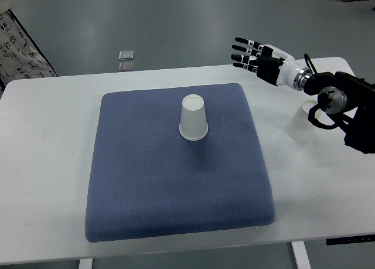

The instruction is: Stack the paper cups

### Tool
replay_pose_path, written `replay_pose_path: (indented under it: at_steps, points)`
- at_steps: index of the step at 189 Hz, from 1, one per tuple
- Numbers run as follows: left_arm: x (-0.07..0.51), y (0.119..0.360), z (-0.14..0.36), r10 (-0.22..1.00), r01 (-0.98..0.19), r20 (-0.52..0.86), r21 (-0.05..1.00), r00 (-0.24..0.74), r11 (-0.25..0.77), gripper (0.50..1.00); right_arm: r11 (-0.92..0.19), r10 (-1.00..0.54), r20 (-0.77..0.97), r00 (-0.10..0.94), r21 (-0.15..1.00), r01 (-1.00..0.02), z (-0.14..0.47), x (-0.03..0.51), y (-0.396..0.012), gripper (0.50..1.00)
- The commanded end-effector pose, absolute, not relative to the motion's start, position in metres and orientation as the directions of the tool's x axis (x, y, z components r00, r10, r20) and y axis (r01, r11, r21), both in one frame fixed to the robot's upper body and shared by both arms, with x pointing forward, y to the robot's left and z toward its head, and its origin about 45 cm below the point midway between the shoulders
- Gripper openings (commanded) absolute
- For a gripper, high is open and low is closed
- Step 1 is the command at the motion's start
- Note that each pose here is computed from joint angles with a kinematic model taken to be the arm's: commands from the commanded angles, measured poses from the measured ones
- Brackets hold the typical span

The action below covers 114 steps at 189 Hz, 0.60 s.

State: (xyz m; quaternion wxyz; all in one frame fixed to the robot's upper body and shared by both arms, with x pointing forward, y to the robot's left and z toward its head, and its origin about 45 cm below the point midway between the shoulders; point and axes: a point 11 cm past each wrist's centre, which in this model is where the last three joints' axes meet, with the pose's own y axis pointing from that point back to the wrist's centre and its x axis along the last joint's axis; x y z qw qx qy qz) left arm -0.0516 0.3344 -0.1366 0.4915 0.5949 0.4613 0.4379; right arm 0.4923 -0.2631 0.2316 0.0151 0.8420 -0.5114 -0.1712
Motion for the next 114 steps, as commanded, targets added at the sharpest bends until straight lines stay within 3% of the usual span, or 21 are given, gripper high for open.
replay_pose_path:
  at_steps: [1, 28, 48, 73, 114]
  points:
    - [-0.051, 0.334, -0.137, 0.980, 0.117, 0.067, 0.989, 0.189, -0.090, 1.000, -0.487, -0.871, -0.188, 0.454, 0.206, -0.849, 0.244, 0.495, -0.274, 0.917]
    - [-0.051, 0.334, -0.137, 0.980, 0.117, 0.067, 0.989, 0.189, -0.090, 1.000, -0.508, -0.860, -0.081, 0.504, 0.231, -0.830, 0.256, 0.496, -0.284, 0.915]
    - [-0.051, 0.334, -0.137, 0.979, 0.117, 0.067, 0.989, 0.191, -0.091, 1.000, -0.502, -0.830, 0.088, 0.552, 0.315, -0.805, 0.255, 0.493, -0.297, 0.915]
    - [-0.051, 0.334, -0.137, 0.980, 0.117, 0.067, 0.989, 0.189, -0.090, 1.000, -0.464, -0.727, 0.317, 0.609, 0.427, -0.776, 0.255, 0.485, -0.321, 0.915]
    - [-0.051, 0.334, -0.137, 0.980, 0.117, 0.067, 0.989, 0.189, -0.090, 1.000, -0.425, -0.554, 0.487, 0.675, 0.531, -0.733, 0.265, 0.475, -0.346, 0.915]
